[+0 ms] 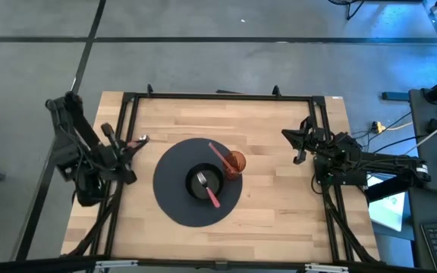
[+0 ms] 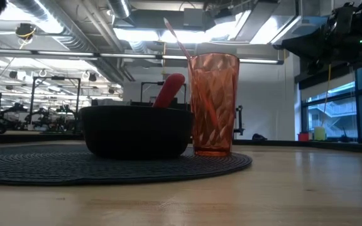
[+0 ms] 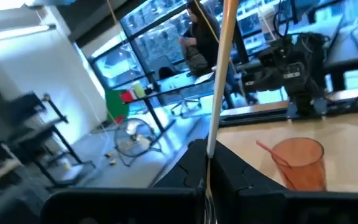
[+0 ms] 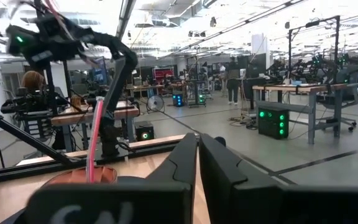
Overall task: Pick & Place Utensil
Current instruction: Put the orange spoon into the black bowl
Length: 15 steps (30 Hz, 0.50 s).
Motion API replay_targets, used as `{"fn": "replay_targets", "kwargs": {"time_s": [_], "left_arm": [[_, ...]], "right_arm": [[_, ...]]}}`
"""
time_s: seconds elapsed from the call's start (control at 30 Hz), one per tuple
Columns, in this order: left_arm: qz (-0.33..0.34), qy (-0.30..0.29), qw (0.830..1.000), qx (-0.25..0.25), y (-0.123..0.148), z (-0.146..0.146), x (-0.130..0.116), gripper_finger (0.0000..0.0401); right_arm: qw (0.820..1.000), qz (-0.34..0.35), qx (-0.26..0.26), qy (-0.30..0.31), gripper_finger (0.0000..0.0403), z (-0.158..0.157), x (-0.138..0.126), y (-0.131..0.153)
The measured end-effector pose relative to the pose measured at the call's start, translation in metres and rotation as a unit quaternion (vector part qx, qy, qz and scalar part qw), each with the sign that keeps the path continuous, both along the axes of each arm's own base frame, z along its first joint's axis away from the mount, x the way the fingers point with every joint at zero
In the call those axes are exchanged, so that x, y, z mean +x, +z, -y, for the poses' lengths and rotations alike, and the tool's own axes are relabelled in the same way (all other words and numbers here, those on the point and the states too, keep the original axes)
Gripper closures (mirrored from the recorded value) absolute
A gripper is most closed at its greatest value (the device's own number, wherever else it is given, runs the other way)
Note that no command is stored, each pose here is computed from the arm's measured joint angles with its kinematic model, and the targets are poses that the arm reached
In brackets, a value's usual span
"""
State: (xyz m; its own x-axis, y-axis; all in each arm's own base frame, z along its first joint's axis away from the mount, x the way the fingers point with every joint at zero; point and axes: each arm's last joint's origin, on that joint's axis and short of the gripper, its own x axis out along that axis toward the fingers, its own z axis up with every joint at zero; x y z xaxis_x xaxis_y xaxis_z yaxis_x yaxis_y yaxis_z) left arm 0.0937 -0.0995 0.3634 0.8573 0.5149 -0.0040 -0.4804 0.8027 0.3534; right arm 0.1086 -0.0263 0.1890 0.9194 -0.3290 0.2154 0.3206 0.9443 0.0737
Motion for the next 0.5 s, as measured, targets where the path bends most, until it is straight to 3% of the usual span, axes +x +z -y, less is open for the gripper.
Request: {"fn": "replay_targets", "kwargs": {"time_s": [0.13, 0.3, 0.5], "left_arm": [[0.038, -0.003, 0.997, -0.06, -0.027, -0.016, -0.011, 0.0399], [0.08, 0.016, 0.989, -0.125, -0.055, -0.018, -0.007, 0.0399], [0.098, 0.053, 0.984, -0.14, -0.072, -0.006, 0.013, 0.0399]], "right_arm": [[1.0, 0.001, 0.0, -0.001, 0.0382, 0.0, 0.0, 0.0], [1.0, 0.009, 0.002, -0.015, 0.0382, 0.001, -0.001, 0.002], [0.999, 0.013, 0.005, -0.031, 0.0382, 0.002, -0.001, 0.002]]}}
